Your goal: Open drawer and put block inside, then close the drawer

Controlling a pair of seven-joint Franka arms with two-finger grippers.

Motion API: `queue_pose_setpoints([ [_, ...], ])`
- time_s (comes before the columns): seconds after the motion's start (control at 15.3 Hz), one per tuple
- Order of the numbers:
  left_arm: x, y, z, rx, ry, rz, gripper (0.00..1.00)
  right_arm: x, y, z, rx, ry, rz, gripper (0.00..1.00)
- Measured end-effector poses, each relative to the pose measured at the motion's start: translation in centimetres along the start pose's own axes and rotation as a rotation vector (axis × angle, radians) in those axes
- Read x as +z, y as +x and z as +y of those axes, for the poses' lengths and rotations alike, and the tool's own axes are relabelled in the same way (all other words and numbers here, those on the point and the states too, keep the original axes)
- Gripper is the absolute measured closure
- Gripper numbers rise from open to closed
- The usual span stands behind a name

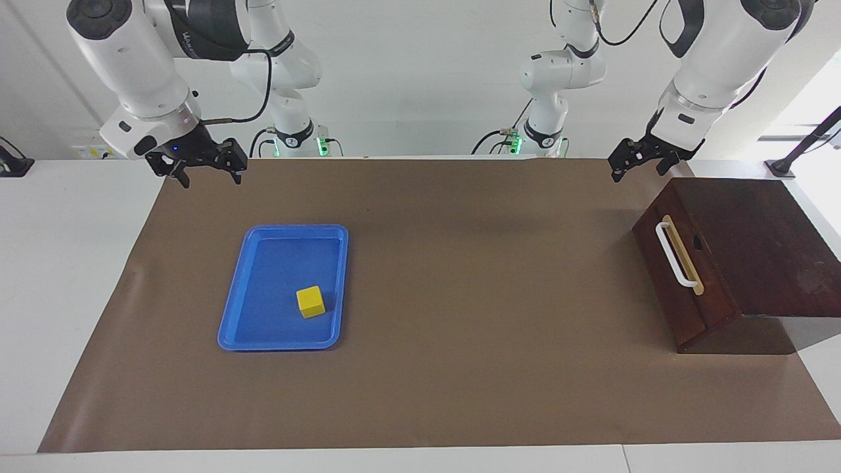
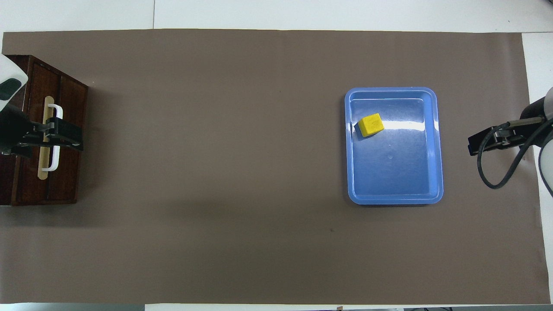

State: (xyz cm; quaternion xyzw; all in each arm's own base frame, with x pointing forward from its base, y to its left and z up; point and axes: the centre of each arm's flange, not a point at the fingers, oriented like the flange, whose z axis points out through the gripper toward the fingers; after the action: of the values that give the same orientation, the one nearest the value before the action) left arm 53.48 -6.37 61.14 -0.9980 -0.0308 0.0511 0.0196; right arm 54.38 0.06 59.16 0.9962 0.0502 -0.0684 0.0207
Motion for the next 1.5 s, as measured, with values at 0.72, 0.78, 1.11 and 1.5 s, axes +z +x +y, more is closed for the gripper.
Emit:
queue_pose_setpoints([
  [0.72, 1.8, 1.4, -0.3, 0.045, 0.028, 0.088, 0.0, 0.0, 0.0, 0.0, 0.0, 0.0, 0.002, 0.0],
  [0.78, 3.0, 1.8, -0.3, 0.055, 0.05, 0.109, 0.0, 0.0, 0.0, 0.0, 0.0, 0.0, 0.002, 0.0],
  [1.11, 9.0, 3.5, -0.7, 0.114, 0.176, 0.172, 0.0, 0.5, 0.3, -0.4, 0.089, 0.034, 0.014, 0.0],
  [1.5, 16.2, 6.0, -1.9, 0.17, 0.259, 0.157, 0.0, 6.1, 2.4, -1.8, 0.414, 0.172, -0.086, 0.0],
])
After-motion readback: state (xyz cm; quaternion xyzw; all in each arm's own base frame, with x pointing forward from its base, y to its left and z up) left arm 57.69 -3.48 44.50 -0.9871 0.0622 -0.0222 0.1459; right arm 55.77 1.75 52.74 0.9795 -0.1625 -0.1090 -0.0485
